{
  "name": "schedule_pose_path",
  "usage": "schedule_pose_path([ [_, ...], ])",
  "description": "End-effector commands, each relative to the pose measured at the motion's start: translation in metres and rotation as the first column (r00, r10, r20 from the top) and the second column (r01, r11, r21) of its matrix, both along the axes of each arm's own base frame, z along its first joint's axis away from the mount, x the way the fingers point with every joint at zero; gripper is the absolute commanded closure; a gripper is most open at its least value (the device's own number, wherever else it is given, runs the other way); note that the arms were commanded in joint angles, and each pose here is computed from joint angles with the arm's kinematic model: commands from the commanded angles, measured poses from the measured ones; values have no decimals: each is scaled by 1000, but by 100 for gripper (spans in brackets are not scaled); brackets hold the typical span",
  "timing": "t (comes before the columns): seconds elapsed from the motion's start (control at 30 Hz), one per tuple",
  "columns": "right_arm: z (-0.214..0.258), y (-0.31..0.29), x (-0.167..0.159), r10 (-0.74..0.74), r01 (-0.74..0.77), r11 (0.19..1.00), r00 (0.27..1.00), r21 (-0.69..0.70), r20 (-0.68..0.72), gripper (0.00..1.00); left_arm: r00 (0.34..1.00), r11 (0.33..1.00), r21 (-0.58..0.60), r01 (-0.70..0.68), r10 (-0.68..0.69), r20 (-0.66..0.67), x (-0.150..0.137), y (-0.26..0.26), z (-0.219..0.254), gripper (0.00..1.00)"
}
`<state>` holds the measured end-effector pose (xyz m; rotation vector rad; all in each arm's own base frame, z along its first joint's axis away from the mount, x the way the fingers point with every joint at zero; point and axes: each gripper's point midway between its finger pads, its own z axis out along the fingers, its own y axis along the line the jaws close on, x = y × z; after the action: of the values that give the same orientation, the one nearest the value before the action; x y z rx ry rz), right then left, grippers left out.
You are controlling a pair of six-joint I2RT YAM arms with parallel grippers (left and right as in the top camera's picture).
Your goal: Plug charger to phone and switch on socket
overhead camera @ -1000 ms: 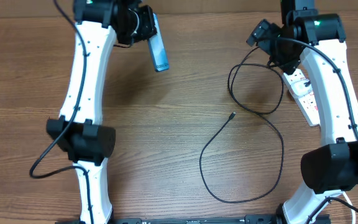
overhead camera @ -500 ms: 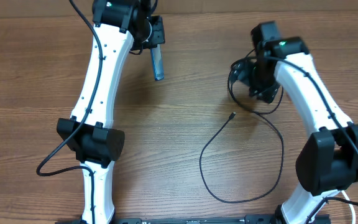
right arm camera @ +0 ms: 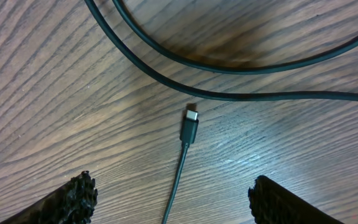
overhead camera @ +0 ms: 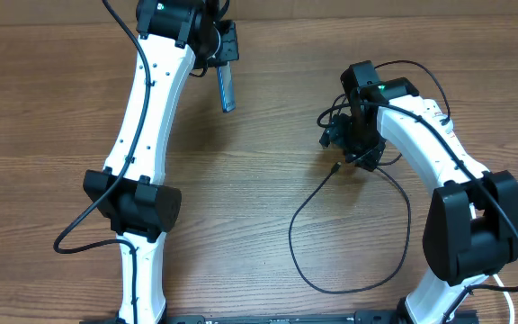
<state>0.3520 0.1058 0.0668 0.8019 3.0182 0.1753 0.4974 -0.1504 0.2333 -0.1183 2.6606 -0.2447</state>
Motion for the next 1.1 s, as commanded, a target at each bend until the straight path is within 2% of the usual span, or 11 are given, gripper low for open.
schedule_pose_path([
  [0.0, 4, -3, -4, -7, 7, 1000, 1000, -6, 14, 20, 1000, 1000, 19, 7, -8, 19, 6, 1, -1, 96],
  [0.13, 2, -4, -7, -6, 6, 1000, 1000, -8, 3, 21, 1000, 999, -39, -14, 15, 21, 8, -5, 2, 96],
  [0.3, 2, -4, -6, -6, 6, 1000, 1000, -7, 7, 20, 986, 958, -237, 164, -159, 41, 6, -45, 12, 96],
  [0.43, 2, -3, -4, -6, 6, 1000, 1000, -6, 15, 20, 982, 947, -260, 189, -179, 65, 15, -46, 10, 96],
  [0.5, 2, -3, -4, -6, 6, 1000, 1000, -6, 14, 15, 959, 913, -294, 282, -262, 106, 19, -55, 11, 96],
  [0.57, 2, -3, -4, -6, 6, 1000, 1000, -6, 14, 11, 904, 838, -341, 427, -389, 176, 19, -69, 13, 96],
  [0.67, 2, -4, -2, -7, 7, 1000, 1000, -9, 24, 10, 850, 754, -392, 527, -472, 236, 20, -77, 12, 96],
  [0.8, 2, -7, 0, -4, 4, 1000, 999, -28, 34, 10, 845, 689, -494, 531, -471, 252, 26, -73, 7, 96],
  [0.93, 2, -7, -1, 0, 1, 1000, 999, -29, 32, 9, 823, 507, -673, 539, -486, 294, 23, -75, 17, 96],
  [0.97, 2, -7, -1, 0, 1, 1000, 999, -29, 32, 8, 826, 451, -727, 518, -483, 290, 22, -74, 20, 96],
  [1.07, 2, -7, -1, 0, 1, 1000, 999, -29, 32, 8, 847, 341, -840, 423, -477, 233, 21, -71, 22, 96],
])
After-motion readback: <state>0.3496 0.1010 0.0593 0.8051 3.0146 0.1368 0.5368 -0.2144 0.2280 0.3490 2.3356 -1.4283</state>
